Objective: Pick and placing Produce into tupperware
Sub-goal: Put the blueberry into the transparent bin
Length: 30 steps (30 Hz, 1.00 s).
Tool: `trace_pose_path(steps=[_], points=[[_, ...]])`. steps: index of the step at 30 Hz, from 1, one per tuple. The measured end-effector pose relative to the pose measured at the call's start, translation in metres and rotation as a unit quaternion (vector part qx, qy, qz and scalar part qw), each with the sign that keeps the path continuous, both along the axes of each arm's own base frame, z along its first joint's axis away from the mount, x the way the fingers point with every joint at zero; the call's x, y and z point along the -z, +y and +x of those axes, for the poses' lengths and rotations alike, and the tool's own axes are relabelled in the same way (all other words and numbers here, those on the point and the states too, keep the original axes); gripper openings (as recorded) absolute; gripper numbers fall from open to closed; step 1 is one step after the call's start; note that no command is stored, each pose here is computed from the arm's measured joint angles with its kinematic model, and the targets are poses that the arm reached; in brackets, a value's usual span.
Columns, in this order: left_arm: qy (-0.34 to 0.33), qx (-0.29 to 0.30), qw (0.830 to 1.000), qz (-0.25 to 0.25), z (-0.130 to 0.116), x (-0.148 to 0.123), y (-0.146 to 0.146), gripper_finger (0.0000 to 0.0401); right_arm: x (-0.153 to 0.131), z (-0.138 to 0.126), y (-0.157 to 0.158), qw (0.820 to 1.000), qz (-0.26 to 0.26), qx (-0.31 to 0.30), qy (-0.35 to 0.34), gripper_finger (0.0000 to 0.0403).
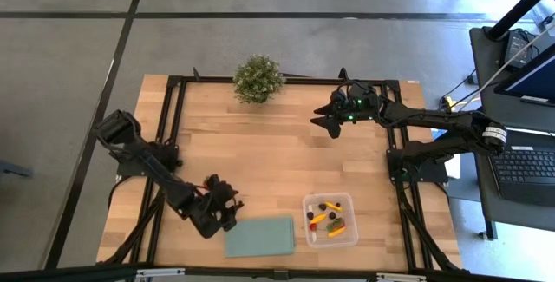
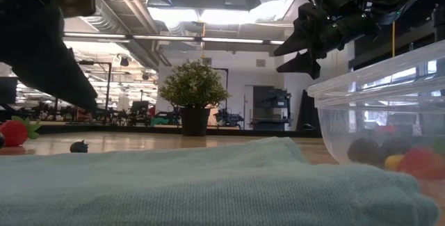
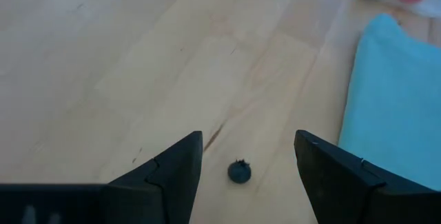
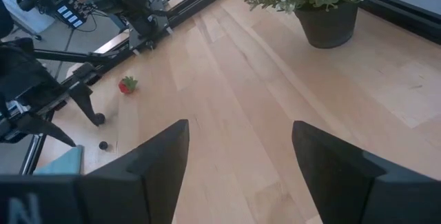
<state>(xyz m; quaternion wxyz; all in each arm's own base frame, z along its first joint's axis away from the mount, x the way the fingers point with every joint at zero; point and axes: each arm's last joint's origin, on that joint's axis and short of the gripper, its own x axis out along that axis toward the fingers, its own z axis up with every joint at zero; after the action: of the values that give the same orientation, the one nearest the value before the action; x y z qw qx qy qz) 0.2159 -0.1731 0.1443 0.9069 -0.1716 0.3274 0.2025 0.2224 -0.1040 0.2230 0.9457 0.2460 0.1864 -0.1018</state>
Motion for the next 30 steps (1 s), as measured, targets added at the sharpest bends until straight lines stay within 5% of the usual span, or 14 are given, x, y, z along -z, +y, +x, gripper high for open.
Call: trace_pose_path(steps=[11, 30], points=[[-0.049, -0.028, 0.998, 0.03, -0.006, -0.001, -0.006, 0.0221, 0.0, 0.0, 0.0, 1.0, 0.001, 0.0, 0.0, 0.0259], [-0.053, -0.062, 0.996, 0.044, -0.002, 0.061, -0.022, 0.0221, 0.0, 0.0, 0.0, 1.0, 0.0, 0.0, 0.0, 0.0259]])
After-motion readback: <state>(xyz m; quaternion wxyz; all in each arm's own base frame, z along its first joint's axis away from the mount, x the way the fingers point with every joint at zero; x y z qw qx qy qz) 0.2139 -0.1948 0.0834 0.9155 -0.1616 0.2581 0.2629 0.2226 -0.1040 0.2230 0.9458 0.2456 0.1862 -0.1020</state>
